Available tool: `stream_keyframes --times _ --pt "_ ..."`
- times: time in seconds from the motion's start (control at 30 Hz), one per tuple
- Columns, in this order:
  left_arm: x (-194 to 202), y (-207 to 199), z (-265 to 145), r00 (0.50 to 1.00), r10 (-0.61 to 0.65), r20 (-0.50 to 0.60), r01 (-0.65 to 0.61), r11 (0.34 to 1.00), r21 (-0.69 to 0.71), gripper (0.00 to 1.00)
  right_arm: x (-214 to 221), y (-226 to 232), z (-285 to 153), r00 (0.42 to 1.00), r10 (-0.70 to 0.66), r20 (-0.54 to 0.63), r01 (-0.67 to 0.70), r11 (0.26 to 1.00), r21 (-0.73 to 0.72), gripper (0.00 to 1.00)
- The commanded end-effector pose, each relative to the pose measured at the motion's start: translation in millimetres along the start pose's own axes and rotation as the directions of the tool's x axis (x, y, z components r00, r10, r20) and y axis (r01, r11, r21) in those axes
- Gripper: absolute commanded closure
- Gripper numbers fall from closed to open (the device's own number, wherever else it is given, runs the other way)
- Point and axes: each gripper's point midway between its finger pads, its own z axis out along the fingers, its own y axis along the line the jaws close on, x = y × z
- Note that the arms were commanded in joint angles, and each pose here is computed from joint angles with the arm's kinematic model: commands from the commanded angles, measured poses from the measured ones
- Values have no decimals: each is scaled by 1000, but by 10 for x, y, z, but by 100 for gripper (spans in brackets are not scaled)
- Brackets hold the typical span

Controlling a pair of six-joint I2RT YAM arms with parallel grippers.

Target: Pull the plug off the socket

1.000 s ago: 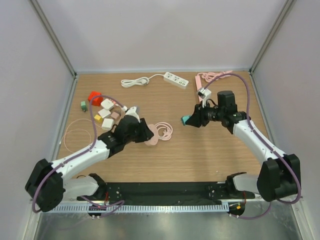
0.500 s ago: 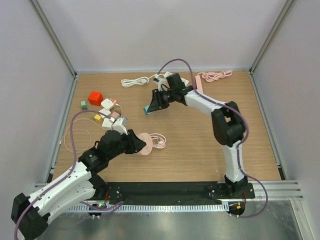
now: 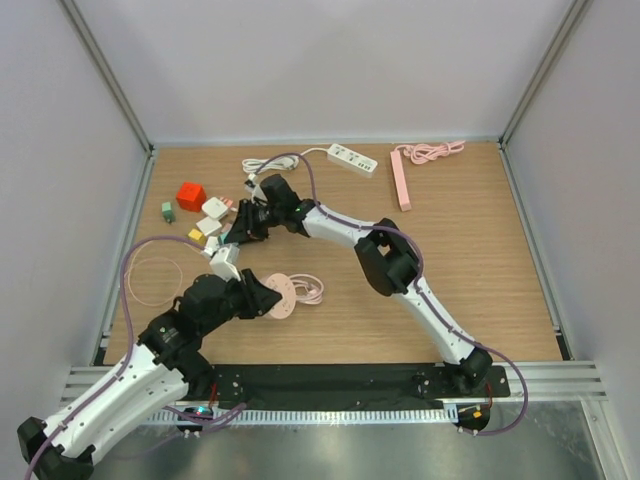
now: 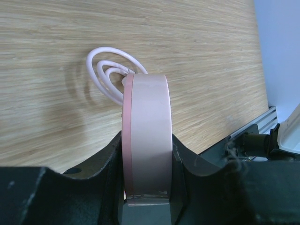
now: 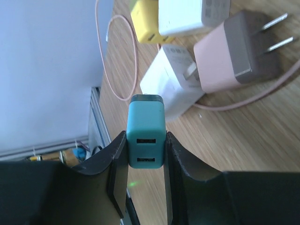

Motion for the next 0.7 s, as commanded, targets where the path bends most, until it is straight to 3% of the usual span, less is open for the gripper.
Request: stream_keyframes --times 0.0,0.13,0.23,0.33,0.37,0.57,0.67 --pt "-161 -83 -48 996 -38 75 36 999 31 100 -508 480 -46 983 37 179 -25 997 -67 89" --pt "-183 -80 -65 994 -53 92 50 998 34 100 -458 368 100 975 74 211 -77 997 4 81" --pt "-181 -83 -56 994 -65 91 63 997 34 100 -437 352 185 973 20 228 -31 998 45 55" --pt "-184 -91 -56 993 -78 92 75 997 36 100 -459 370 187 972 -28 233 13 998 66 42" --pt "-183 -98 -57 993 -79 90 76 996 39 100 -468 373 170 970 -67 232 50 996 78 34" --pt "-188 -139 -72 992 -92 89 87 994 59 100 -700 378 -144 941 -227 250 190 968 163 11" --pt "-215 -194 -99 993 -78 93 70 994 83 100 -754 540 -474 898 -398 187 377 916 138 1"
